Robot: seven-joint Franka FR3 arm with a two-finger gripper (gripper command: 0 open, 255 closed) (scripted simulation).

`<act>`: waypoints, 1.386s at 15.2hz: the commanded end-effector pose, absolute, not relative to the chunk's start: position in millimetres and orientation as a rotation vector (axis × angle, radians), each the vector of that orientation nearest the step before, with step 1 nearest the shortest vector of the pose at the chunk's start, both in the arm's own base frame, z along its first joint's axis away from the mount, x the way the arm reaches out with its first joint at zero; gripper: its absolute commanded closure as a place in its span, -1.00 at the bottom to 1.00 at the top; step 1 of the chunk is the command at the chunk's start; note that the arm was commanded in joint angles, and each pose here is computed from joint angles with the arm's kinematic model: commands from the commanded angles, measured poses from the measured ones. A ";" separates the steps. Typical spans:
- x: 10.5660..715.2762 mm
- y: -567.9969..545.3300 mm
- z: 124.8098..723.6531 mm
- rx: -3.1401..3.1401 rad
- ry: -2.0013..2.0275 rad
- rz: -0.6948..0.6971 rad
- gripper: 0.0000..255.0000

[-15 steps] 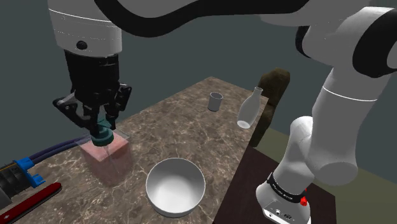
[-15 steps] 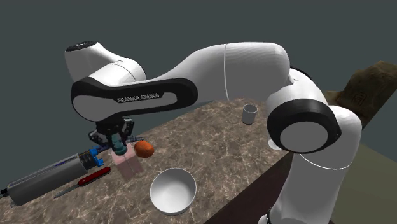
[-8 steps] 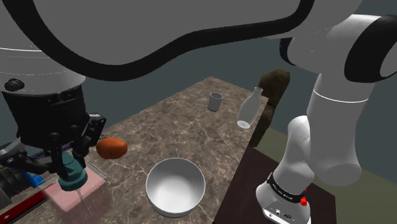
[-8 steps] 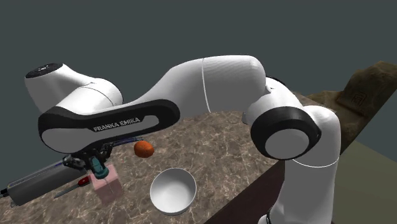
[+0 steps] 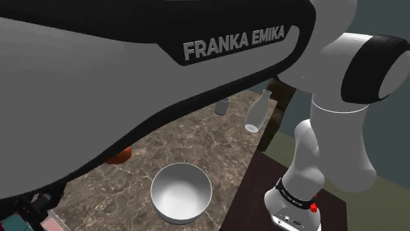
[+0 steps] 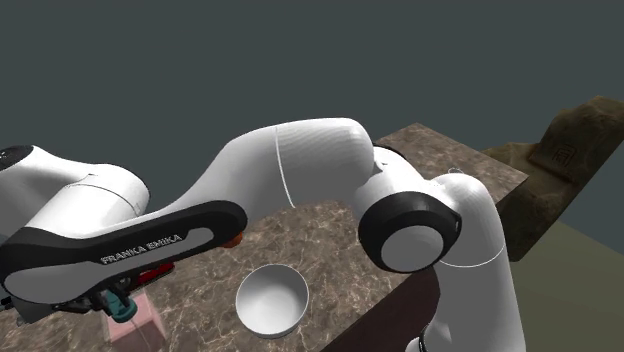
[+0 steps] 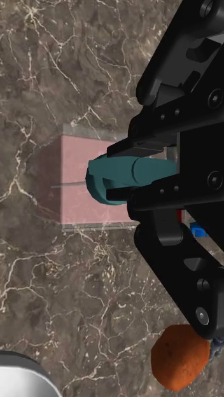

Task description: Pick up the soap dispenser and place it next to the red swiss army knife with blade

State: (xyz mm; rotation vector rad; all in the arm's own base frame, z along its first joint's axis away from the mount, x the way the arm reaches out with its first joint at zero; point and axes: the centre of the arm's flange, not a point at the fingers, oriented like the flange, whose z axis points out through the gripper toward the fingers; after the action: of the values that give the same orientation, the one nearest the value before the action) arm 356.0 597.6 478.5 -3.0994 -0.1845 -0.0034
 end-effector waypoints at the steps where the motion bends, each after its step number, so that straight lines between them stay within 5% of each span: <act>1: 352.1 600.9 467.9 -3.098 -0.183 -0.005 1.00; 21: 352.1 600.9 405.3 -3.098 -0.183 -0.005 1.00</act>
State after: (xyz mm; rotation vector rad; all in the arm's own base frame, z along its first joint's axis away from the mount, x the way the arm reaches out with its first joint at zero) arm 349.4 602.8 412.5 -3.0864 -0.1873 -0.0146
